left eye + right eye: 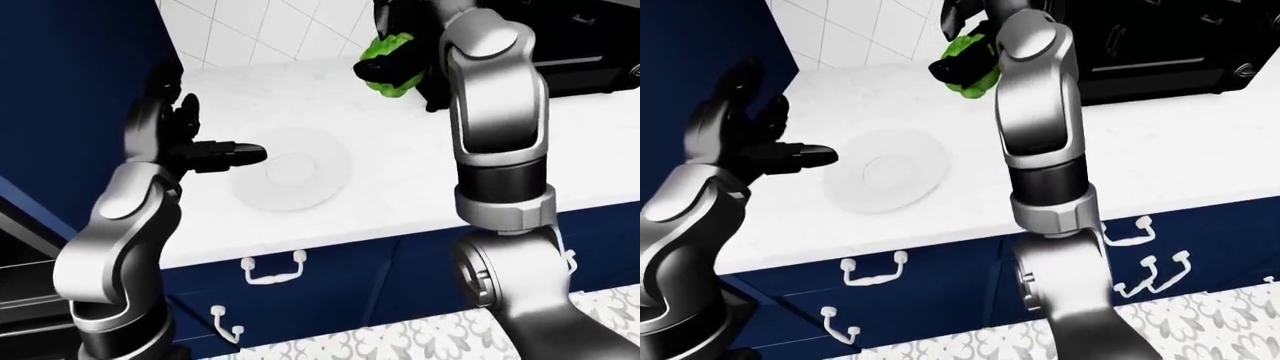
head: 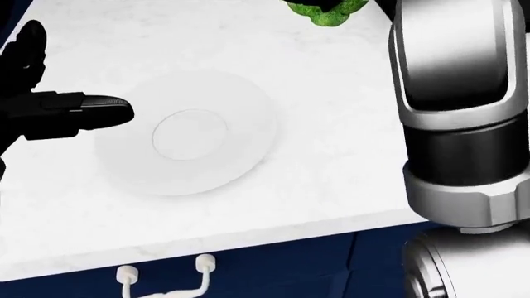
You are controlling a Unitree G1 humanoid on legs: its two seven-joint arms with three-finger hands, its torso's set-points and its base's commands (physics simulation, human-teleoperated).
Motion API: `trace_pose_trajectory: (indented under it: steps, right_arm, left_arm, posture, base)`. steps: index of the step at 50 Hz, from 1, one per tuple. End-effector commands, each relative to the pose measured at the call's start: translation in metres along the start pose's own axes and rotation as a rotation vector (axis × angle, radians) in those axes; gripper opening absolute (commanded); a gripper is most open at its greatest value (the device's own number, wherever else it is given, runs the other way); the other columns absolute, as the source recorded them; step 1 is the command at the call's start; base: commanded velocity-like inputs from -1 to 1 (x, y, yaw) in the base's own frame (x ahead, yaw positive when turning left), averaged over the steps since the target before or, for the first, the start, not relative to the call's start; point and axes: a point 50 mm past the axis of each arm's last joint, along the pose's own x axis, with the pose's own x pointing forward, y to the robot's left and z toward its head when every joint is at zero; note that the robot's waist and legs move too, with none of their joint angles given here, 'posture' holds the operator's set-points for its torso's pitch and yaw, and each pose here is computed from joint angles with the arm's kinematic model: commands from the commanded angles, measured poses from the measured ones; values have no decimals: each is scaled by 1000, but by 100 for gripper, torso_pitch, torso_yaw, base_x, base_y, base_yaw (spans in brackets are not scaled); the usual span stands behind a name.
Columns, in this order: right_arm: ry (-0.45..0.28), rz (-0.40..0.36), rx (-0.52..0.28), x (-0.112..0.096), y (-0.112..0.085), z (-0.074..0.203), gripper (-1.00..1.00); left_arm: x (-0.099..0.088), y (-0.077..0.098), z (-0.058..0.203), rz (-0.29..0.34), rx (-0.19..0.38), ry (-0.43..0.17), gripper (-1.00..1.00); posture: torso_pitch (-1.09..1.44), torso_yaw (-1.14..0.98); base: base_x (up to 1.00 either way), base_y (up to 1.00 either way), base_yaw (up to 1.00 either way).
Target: Place the broccoli on the top rack of the oven.
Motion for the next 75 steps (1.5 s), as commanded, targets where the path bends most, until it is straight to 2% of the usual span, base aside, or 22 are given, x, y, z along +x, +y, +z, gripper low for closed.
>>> trace_pose_trajectory:
  steps: [1,25,75]
  right_arm:
    - [-88,-41,-14,-8,-10,23,-100]
    - [-73,-32,-8,-9,-5,12,-100]
    - [-65,-16,-9,-11,-1,10,-100]
  left_arm:
    - [-2,-1,17,-3,4,-90,100]
    - [-3,0,17,1,4,-91,100]
    - [-5,1,22,3,6,-94,100]
  posture:
    - [0,0]
    - [0,0]
    - [0,0]
  base:
    - [0,0,0]
    - [-5,0,0]
    - [-7,0,0]
